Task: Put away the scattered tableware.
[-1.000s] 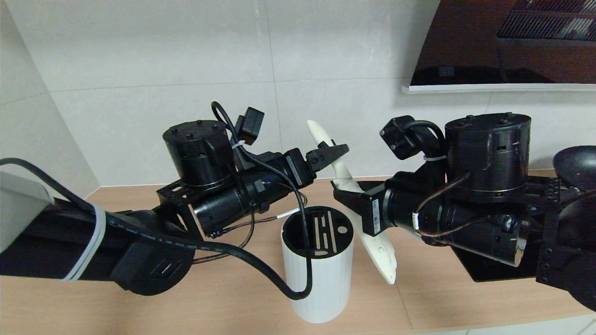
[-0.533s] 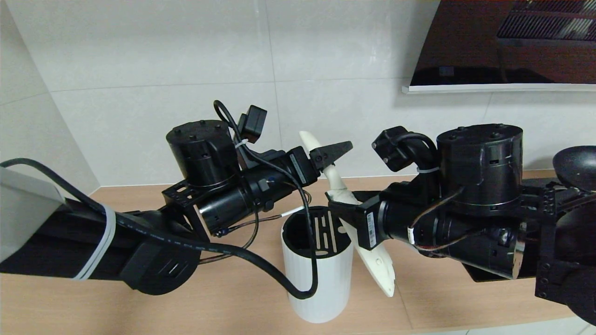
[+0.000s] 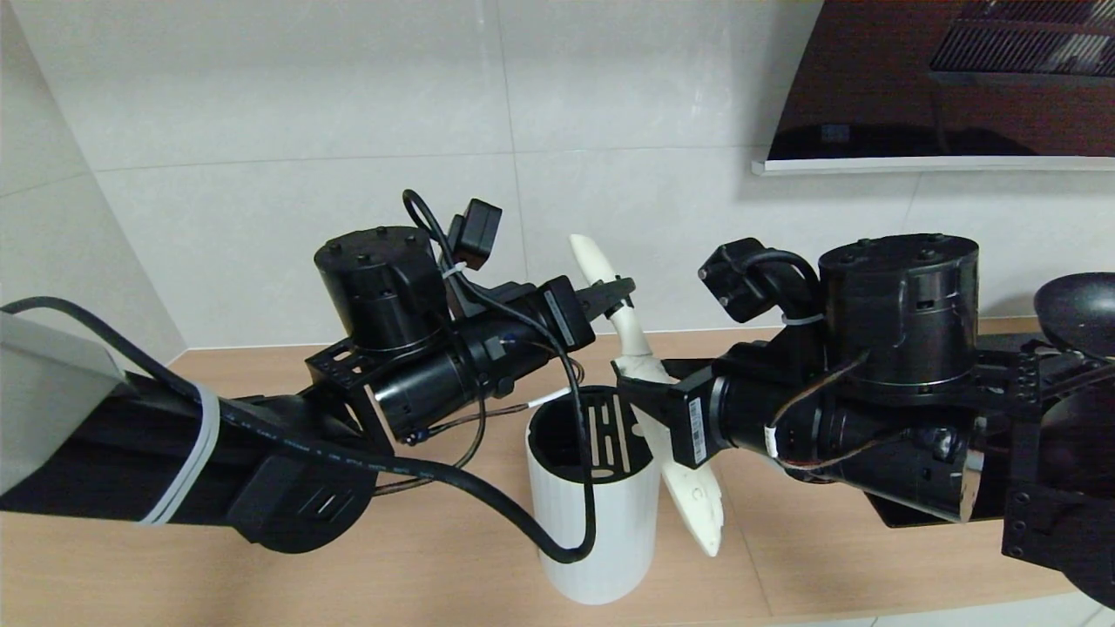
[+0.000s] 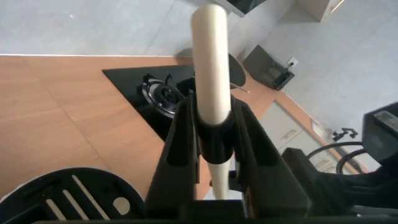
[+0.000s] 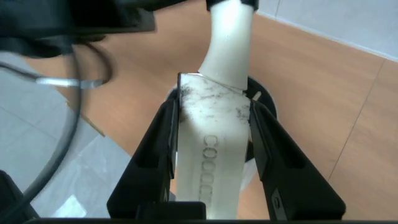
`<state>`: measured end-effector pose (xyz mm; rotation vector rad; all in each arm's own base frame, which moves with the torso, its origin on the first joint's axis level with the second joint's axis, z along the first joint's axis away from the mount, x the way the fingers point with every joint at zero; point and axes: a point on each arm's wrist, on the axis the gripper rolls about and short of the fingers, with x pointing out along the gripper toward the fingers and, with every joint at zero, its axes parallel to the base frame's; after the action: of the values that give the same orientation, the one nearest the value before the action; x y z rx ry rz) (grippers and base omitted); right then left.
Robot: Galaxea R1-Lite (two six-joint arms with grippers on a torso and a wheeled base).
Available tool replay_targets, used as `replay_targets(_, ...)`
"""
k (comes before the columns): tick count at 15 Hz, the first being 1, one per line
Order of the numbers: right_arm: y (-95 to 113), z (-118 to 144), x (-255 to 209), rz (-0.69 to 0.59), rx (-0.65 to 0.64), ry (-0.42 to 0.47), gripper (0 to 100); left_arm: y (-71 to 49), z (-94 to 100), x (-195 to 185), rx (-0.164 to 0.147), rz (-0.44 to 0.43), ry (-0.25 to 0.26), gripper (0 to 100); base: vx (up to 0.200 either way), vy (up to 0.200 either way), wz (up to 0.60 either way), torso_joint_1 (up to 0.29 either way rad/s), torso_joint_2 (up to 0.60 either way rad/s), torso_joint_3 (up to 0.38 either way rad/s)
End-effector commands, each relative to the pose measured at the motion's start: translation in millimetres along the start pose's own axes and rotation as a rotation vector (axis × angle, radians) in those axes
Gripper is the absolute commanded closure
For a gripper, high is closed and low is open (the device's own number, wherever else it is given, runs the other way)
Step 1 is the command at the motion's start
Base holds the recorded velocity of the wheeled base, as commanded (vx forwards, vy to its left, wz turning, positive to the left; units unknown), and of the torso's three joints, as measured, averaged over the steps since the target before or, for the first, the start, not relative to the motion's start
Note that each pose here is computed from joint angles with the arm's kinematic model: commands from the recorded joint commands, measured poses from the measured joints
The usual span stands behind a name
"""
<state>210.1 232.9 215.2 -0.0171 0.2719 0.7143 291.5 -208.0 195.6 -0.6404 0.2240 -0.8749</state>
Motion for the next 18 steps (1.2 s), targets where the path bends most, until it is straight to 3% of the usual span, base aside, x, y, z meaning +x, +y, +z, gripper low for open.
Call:
replay_targets(1,0,0,0,0.001,0.001,0.0,100,-0.8,0.6,0,0.001,-0.002,-0.003,100,0.0,0.0,0.0,0.0,0.0,0.0)
replay_targets(4,0,1,0,0.0,0.002,-0.003,100,-2.6,2.2,-2,0.002,-0.004,-0.005,100,0.0,0.0,0.0,0.0,0.0,0.0)
replay_targets(5,0,1,0,0.001,0.006,-0.003,0,-4.8,4.4,-3,0.004,-0.009,-0.011,100,0.0,0.0,0.0,0.0,0.0,0.0)
replay_targets(9,-1,12,-14,0.003,0.015,-0.08,0,-41.0,36.5,-32,0.065,-0.032,-0.062,100,0.0,0.0,0.0,0.0,0.0,0.0)
replay_targets(11,-4,27,-41,0.003,0.021,-0.147,0,-60.7,63.8,-41,0.125,0.097,-0.196,100,0.0,0.0,0.0,0.0,0.0,0.0)
replay_targets(13,-16,37,-65,-0.03,0.026,-0.202,0,-73.0,79.4,-41,0.199,0.29,-0.306,100,0.0,0.0,0.0,0.0,0.0,0.0)
replay_targets(14,-22,40,-75,-0.052,0.03,-0.21,0,-80.0,82.1,-39,0.223,0.373,-0.352,100,0.0,0.0,0.0,0.0,0.0,0.0)
replay_targets(15,-26,43,-84,-0.067,0.032,-0.21,0,-87.9,78.6,-37,0.248,0.421,-0.367,100,0.0,0.0,0.0,0.0,0.0,0.0)
replay_targets(16,-29,45,-93,-0.077,0.033,-0.203,0,-92.5,68.6,-32,0.296,0.488,-0.358,100,0.0,0.0,0.0,0.0,0.0,0.0)
replay_targets(18,-33,46,-98,-0.092,0.035,-0.202,0,-90.3,50.1,-20,0.376,0.61,-0.341,100,0.0,0.0,0.0,0.0,0.0,0.0)
